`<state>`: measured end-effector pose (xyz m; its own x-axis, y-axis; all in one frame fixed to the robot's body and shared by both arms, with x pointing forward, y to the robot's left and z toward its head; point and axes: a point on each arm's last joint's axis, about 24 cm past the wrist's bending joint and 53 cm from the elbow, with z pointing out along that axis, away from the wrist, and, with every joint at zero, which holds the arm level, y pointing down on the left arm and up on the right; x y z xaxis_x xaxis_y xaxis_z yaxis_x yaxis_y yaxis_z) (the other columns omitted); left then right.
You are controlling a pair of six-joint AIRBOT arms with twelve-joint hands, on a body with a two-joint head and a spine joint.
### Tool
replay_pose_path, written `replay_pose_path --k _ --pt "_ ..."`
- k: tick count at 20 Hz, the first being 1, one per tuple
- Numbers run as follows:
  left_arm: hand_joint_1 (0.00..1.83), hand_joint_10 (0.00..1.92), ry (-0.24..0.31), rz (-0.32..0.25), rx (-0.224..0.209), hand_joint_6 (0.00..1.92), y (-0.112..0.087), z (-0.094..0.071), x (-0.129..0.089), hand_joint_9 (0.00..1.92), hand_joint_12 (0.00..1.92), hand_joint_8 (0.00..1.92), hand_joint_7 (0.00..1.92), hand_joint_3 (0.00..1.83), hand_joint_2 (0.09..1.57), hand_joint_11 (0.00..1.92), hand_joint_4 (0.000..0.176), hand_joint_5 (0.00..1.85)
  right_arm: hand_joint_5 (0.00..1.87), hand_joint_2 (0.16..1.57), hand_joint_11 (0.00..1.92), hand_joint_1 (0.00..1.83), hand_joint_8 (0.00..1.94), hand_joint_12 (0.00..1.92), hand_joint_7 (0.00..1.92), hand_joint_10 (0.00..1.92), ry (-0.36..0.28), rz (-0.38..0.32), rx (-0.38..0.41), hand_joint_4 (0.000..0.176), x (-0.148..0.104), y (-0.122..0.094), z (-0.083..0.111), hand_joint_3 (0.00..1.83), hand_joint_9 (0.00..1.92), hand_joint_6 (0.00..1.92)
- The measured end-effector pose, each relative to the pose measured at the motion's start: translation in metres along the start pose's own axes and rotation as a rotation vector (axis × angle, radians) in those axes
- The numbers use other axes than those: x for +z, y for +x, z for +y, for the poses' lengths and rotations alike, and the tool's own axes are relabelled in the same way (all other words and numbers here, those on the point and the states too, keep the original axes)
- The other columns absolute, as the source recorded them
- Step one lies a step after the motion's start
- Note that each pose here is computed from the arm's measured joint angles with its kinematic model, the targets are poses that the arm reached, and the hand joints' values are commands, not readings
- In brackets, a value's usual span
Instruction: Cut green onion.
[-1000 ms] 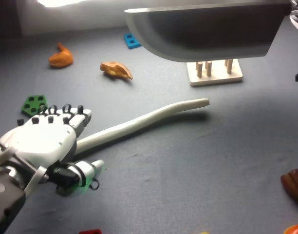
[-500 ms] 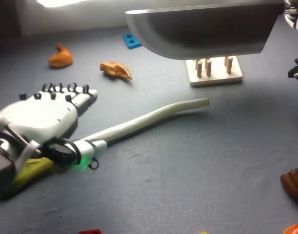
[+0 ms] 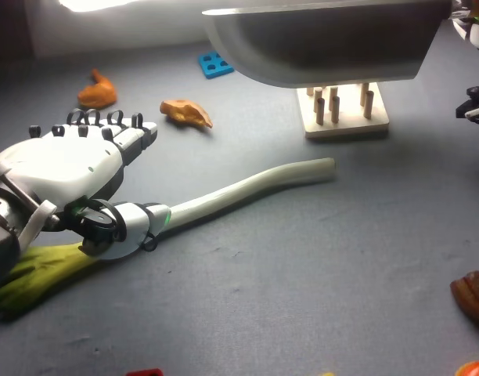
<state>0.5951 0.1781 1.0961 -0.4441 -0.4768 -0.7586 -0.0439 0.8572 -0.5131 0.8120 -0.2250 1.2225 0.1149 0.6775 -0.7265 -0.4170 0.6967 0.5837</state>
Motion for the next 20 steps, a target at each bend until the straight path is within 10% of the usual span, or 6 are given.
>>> replay_pose_path --k 20 --pt "0.39 0.0 0.005 0.014 0.001 0.0 -0.001 0.002 0.005 0.0 0.0 0.0 0.0 0.0 1.36 0.0 0.0 0.0 1.38 1.09 1.68 1.57 1.94 1.92 1.55 1.92 0.0 0.045 0.0 0.176 -0.001 0.011 -0.003 0.29 1.65 1.92"
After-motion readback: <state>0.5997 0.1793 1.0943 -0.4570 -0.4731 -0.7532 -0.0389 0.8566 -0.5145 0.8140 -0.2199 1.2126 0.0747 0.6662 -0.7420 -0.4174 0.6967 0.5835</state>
